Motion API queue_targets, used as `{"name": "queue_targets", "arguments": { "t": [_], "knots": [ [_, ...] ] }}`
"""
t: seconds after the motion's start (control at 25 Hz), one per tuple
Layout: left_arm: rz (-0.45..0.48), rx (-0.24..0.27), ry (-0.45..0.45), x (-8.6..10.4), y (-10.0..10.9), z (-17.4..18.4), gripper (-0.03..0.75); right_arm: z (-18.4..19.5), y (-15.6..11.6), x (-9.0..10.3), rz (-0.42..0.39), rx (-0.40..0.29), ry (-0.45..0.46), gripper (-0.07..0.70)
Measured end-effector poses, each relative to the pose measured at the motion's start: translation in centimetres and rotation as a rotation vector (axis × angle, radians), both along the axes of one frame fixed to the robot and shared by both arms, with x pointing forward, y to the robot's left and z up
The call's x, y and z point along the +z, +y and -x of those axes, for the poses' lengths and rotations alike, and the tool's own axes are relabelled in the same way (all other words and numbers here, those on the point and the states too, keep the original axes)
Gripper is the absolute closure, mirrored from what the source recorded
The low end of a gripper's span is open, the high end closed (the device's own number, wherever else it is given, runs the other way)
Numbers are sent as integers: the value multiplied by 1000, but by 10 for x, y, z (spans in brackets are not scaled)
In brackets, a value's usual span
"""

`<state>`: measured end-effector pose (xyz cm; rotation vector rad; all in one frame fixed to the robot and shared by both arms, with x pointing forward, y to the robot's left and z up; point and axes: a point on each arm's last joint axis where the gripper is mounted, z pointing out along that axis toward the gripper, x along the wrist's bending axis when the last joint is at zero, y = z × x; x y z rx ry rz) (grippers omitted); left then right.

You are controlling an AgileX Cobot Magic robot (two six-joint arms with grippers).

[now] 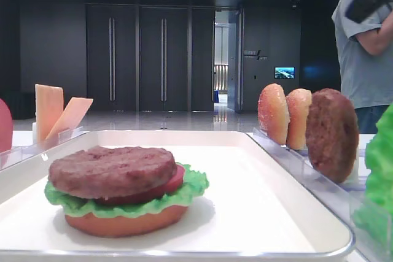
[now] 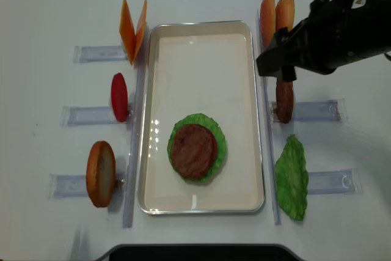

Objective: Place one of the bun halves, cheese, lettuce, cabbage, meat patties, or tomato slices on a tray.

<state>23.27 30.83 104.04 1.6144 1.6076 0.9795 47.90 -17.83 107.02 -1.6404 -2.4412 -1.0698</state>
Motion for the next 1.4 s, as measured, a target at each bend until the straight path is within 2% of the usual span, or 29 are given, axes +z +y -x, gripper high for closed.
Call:
{"name": "queue_targets", "arguments": {
  "t": [0.2,0.32,0.56,0.72,0.92,1.2,1.32,1.4],
  "knots": [
    [0,0,0,0,0,0,622,-6,-56,-5,98,-189,120,40],
    [0,0,0,0,0,0,622,-5,-87,-10,174,-270,188,40],
    [0,0,0,0,0,0,622,1,-132,-15,344,-380,256,40],
    [0,0,0,0,0,0,622,5,-145,-16,435,-397,273,40],
    [0,0,0,0,0,0,622,22,-145,0,433,-450,218,40],
    [0,0,0,0,0,0,622,91,-135,25,403,-504,94,41],
    [0,0,0,0,0,0,622,131,-130,35,388,-526,-19,41],
    [0,0,0,0,0,0,622,153,-127,34,377,-541,-85,41]
  ]
}}
